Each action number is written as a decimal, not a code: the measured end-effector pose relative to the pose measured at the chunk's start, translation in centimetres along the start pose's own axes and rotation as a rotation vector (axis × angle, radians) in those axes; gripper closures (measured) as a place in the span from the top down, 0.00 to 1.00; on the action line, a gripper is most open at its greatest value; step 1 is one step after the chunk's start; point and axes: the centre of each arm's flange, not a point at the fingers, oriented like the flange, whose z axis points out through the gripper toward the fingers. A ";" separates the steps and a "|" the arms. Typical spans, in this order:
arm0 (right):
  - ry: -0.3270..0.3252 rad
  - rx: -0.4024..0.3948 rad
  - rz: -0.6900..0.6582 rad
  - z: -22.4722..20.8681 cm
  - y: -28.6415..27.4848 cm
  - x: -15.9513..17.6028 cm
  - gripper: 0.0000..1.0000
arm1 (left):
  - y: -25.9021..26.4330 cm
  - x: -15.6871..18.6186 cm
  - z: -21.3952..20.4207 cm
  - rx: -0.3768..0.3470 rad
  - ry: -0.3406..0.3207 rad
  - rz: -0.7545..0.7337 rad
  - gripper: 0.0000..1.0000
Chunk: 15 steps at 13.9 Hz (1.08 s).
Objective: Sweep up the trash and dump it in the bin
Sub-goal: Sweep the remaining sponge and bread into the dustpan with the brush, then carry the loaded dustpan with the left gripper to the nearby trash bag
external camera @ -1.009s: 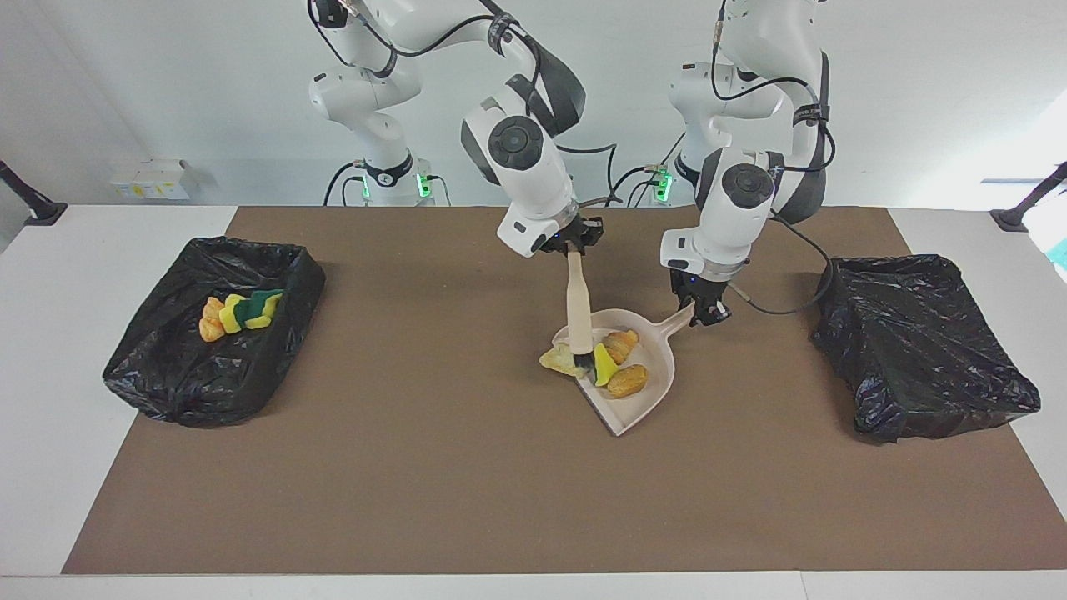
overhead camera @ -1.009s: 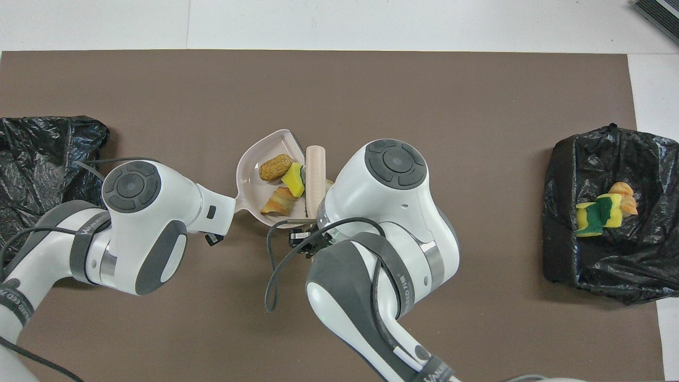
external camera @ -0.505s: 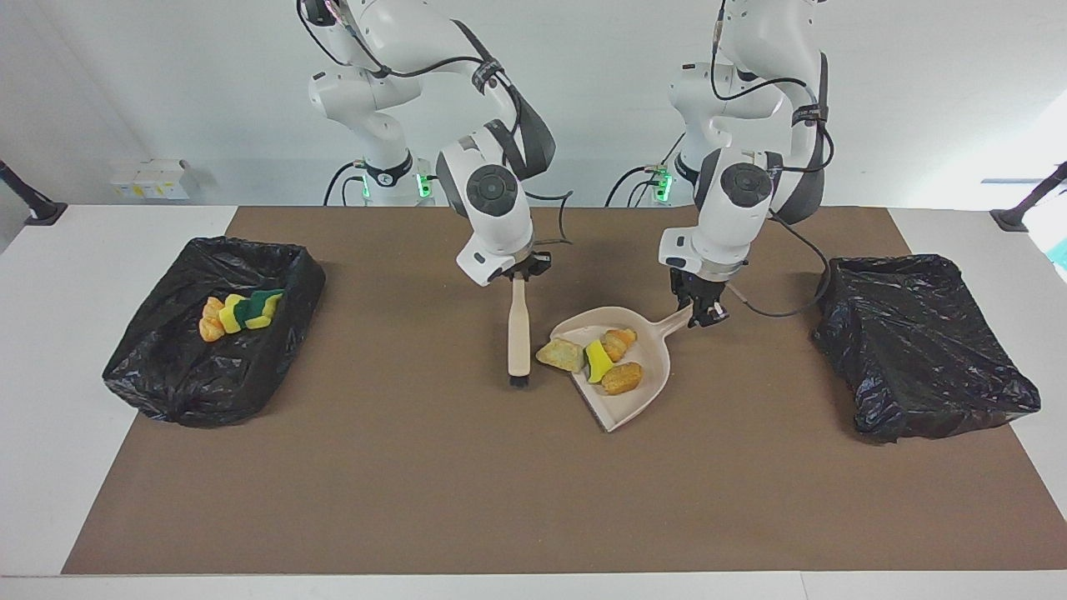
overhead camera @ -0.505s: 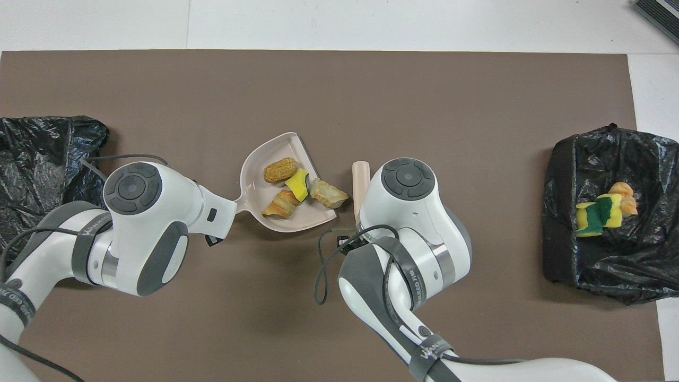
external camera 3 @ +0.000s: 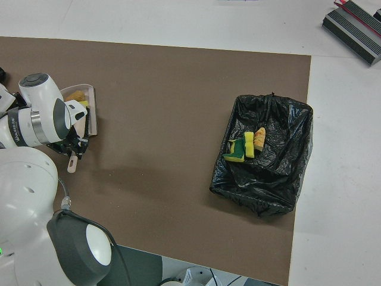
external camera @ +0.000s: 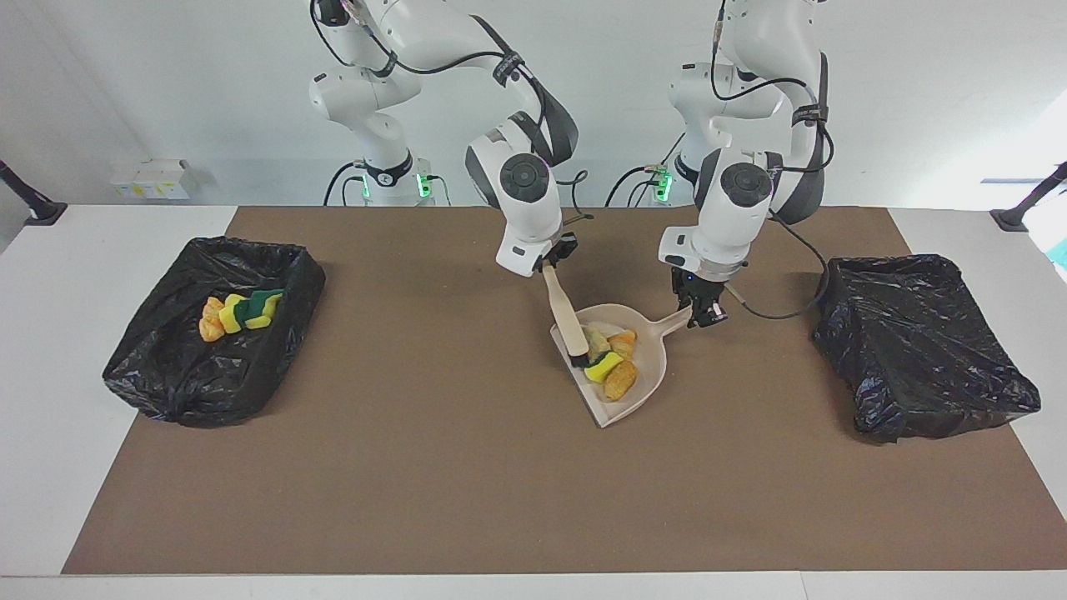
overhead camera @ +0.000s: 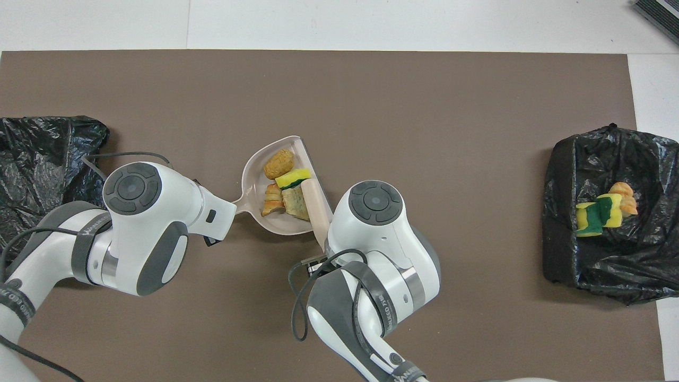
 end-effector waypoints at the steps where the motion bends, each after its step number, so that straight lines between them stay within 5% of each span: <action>1: 0.005 0.011 -0.008 -0.3 -0.7 -0.1 0.26 | -0.1 -0.1 0.0 0.002 0.002 -0.002 0.32; 9: -0.057 0.024 0.100 -7.0 4.0 -2.0 0.26 | -1.7 -1.5 -0.3 0.024 0.023 -0.097 0.32; 15: -0.051 -0.040 0.218 -9.2 -1.6 -7.8 0.26 | -4.9 -4.8 -2.3 0.049 0.047 -0.337 0.32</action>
